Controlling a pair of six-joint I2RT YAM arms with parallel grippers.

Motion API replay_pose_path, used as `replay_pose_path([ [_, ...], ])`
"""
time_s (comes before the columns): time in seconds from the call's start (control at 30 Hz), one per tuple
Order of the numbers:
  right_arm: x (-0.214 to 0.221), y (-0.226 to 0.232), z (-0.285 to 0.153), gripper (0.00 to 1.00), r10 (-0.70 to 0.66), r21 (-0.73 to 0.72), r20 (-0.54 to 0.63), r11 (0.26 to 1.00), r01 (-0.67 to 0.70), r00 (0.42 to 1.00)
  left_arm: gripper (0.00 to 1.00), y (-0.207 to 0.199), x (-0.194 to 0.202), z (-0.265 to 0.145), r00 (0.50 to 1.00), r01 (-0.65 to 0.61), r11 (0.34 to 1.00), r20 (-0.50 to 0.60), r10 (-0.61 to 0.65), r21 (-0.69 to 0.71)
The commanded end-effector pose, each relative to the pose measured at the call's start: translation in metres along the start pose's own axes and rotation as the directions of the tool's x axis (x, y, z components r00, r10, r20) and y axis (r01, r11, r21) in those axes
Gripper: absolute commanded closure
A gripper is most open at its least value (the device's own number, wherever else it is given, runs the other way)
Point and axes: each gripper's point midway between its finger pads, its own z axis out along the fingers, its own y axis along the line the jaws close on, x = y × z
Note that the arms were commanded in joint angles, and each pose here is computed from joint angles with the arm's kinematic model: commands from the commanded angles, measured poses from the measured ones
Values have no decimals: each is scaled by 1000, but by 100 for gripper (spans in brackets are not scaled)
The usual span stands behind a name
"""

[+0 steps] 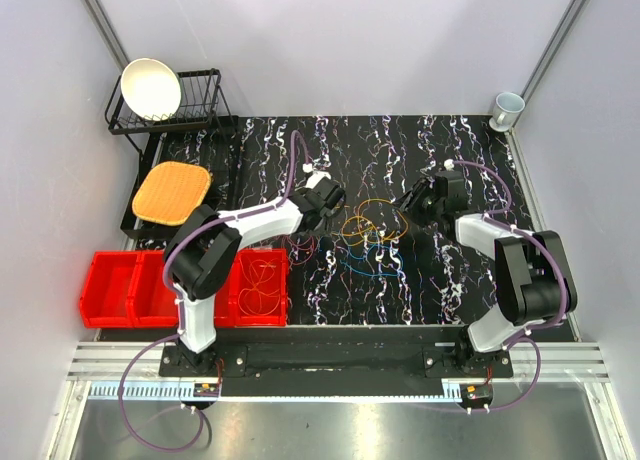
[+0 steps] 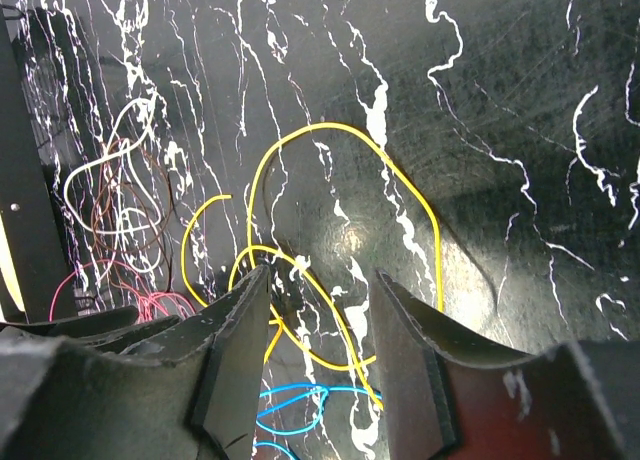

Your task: Untangle the cables

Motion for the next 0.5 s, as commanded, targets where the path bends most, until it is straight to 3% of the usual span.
replay_pose_path([
  [0.0, -10, 16, 3, 50, -13, -45, 11, 999, 13, 1000, 34, -9, -5, 10, 999, 48, 998, 17, -49, 37],
  [0.33, -9, 15, 7, 51, -13, -44, 0, 999, 13, 1000, 32, -19, 10, 14, 992, 127, 987, -11, -126, 95],
  [0.47, -8, 14, 9, 51, -8, -42, -6, 999, 8, 1000, 36, -18, 18, 22, 992, 126, 989, -29, -124, 76],
])
